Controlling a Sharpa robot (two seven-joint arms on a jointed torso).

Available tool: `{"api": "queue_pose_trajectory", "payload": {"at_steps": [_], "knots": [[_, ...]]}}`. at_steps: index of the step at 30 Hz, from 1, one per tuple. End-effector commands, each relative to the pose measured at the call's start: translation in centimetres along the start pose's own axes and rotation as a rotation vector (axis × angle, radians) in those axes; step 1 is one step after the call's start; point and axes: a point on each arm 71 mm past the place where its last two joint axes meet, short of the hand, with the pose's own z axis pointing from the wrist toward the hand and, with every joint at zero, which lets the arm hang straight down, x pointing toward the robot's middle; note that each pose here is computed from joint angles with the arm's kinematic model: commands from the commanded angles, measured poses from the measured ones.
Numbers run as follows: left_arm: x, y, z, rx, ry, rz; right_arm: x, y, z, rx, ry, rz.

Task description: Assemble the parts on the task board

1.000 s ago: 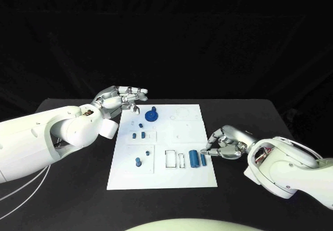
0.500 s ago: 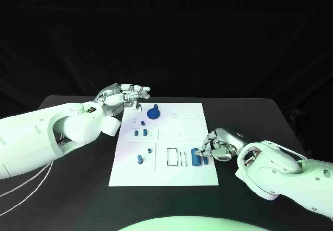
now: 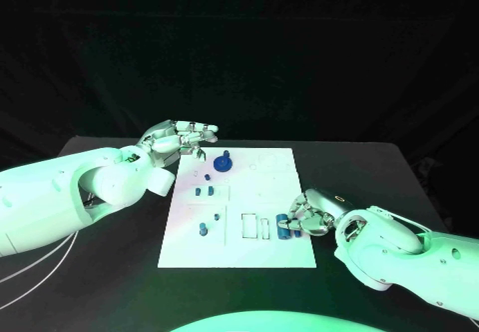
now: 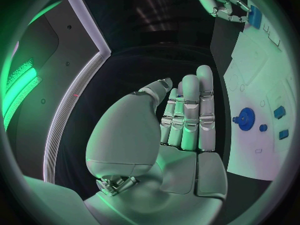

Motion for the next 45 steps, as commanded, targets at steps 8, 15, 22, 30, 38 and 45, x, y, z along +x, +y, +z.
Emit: {"api": "queue_pose_trajectory", "payload": {"at_steps": [8,15,22,30,38,45], "knots": [[0.24,-0.1,-0.07,0.009,0.032,-0.003,1.3,0.0,0.2,0.006,0.039,-0.041],[0.3,-0.05,-0.14,0.001,0.048,0.005,2.6,0.2,0.4,0.012,0.064,-0.037],[0.33,-0.03,-0.2,-0.004,0.064,0.015,3.3,0.2,0.5,0.023,0.065,-0.024],[0.27,-0.03,-0.26,-0.004,0.068,0.017,3.0,0.2,0.3,0.024,0.013,0.026],[0.16,-0.01,-0.26,-0.007,0.065,0.018,1.7,1.2,-0.8,-0.008,-0.047,0.087],[0.33,0.05,-0.16,-0.011,0.073,0.016,0.5,2.6,-0.3,-0.03,-0.073,0.144]]}}
